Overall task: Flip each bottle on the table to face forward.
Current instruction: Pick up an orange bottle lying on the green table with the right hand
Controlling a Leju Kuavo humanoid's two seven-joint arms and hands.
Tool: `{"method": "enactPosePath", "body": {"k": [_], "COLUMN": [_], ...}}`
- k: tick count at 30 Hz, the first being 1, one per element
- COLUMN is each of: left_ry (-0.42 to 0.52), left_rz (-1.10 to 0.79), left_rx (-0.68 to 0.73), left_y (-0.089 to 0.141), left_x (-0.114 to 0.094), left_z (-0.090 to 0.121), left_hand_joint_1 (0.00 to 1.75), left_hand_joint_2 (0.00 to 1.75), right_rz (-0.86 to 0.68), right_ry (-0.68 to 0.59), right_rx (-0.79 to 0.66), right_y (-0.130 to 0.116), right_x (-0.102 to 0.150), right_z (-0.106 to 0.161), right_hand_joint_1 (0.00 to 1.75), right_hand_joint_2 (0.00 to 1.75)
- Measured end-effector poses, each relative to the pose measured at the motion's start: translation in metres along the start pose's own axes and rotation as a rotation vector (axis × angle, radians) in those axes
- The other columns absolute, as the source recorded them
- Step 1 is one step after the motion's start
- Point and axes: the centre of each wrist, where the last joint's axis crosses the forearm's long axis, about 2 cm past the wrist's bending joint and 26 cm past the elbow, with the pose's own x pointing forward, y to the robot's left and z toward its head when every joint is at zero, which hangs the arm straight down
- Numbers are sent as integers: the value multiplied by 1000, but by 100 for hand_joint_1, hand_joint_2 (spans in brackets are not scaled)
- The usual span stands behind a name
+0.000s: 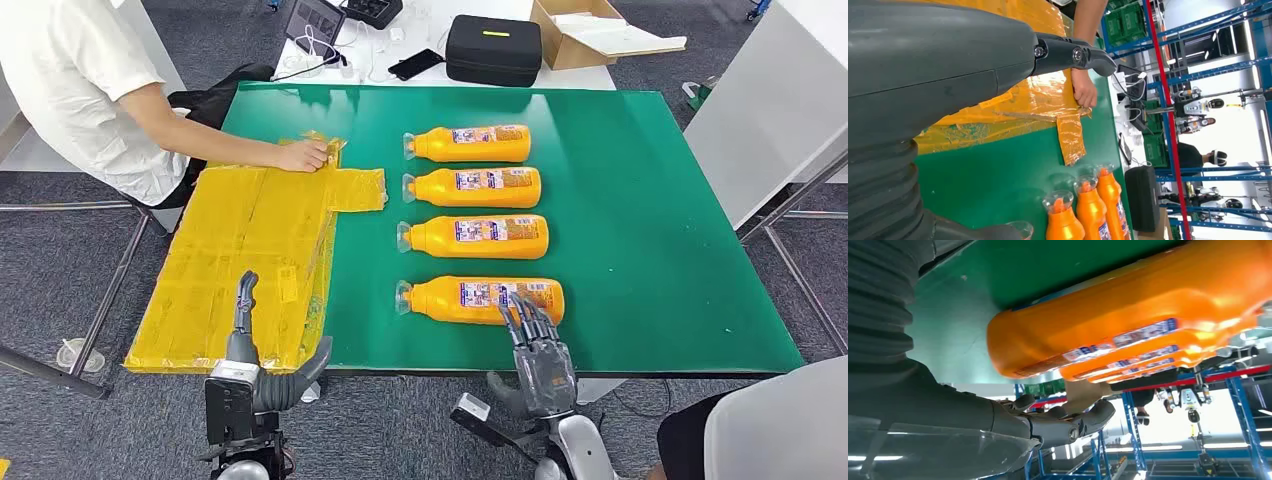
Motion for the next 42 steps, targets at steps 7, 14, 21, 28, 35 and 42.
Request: {"method": "enactPosePath", "body": {"k": [7,14,21,28,35,42], "left_ry": [-14,-29,-34,-40,-51,-57], "left_rz": [33,66,73,82,87,80], "left_rx": [-55,-122,-153,-175,-193,-197], "left_y": [-6,-14,-19,-21,-25,-27], "left_x": [1,2,2,2,4,6], "left_z": [-6,-11,-11,-15,-18,-22], "left_hand_joint_1": [0,0,0,0,0,0], "left_hand_joint_2": [175,175,175,175,175,175], "right_rz": [43,54,59,-8,-7,65], "right_ry": [22,30,7,59,57,92], "right_rx": [-10,-12,-3,95,180,323], "right_y": [-5,-5,-4,-1,3,2], "right_x": [-16,-33,-37,-43,-49,-52], "right_z": [-11,-35,-62,-81,-90,-108], "right_hand_joint_1": [0,0,0,0,0,0], "right_hand_joint_2": [175,175,175,175,175,175]}}
